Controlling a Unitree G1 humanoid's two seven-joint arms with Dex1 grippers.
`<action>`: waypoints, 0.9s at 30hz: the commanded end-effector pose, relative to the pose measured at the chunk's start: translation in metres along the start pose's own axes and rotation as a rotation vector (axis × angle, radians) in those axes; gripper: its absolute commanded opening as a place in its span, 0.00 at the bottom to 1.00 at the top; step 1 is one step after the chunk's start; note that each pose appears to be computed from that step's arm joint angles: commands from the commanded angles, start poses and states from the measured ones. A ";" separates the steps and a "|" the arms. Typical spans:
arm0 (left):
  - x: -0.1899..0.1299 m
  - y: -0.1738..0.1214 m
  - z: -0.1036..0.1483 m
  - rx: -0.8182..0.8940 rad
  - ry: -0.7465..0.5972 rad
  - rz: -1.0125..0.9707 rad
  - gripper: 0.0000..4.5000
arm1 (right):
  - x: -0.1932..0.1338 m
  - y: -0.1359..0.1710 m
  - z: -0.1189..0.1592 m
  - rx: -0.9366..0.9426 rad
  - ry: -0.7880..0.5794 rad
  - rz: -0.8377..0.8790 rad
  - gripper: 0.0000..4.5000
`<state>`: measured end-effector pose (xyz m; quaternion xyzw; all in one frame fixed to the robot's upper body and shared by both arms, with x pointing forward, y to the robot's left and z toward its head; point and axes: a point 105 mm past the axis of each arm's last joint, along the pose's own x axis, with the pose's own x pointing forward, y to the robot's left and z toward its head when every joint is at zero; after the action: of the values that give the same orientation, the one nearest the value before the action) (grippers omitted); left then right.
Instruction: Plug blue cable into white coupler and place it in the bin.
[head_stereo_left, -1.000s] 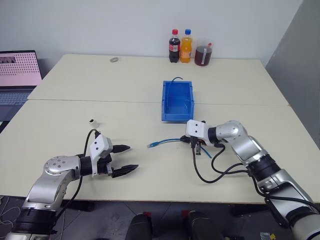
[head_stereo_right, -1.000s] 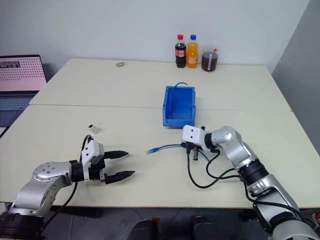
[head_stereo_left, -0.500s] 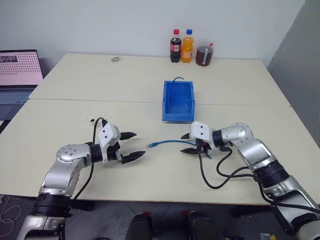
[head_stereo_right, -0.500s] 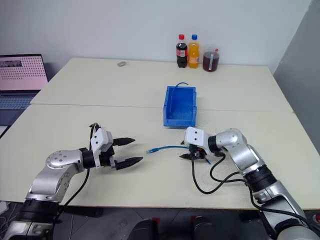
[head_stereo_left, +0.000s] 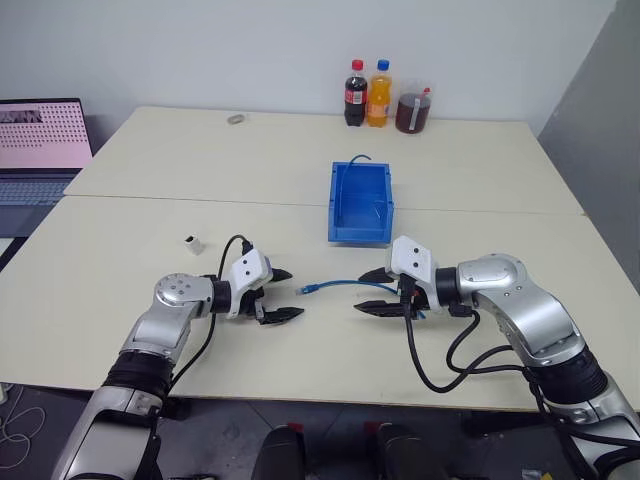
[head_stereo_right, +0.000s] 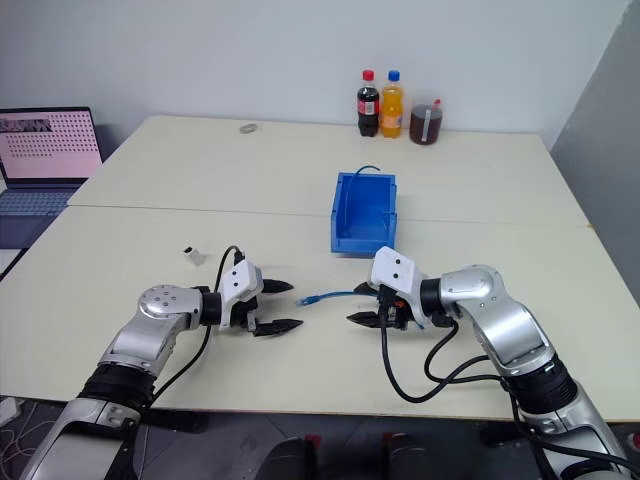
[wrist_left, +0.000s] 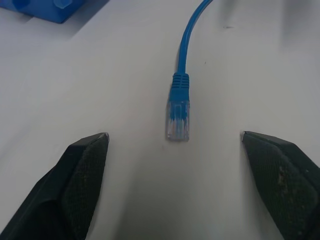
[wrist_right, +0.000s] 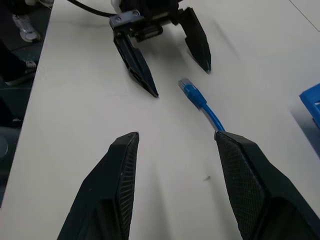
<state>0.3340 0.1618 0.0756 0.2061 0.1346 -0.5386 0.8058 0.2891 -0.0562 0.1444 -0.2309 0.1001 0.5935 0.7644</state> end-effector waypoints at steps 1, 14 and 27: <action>0.011 -0.016 -0.021 -0.015 0.086 -0.084 0.74 | -0.005 0.001 0.011 -0.017 -0.035 -0.019 0.57; 0.019 -0.017 -0.037 -0.005 0.167 -0.098 0.15 | -0.009 0.003 0.015 0.041 -0.089 -0.069 0.57; 0.020 -0.016 0.018 -0.117 -0.113 -0.072 0.05 | -0.019 0.027 0.009 0.118 -0.188 -0.131 0.57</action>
<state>0.3322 0.1418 0.0689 0.1783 0.1340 -0.5593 0.7984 0.2676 -0.0641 0.1404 -0.1415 0.0873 0.5487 0.8193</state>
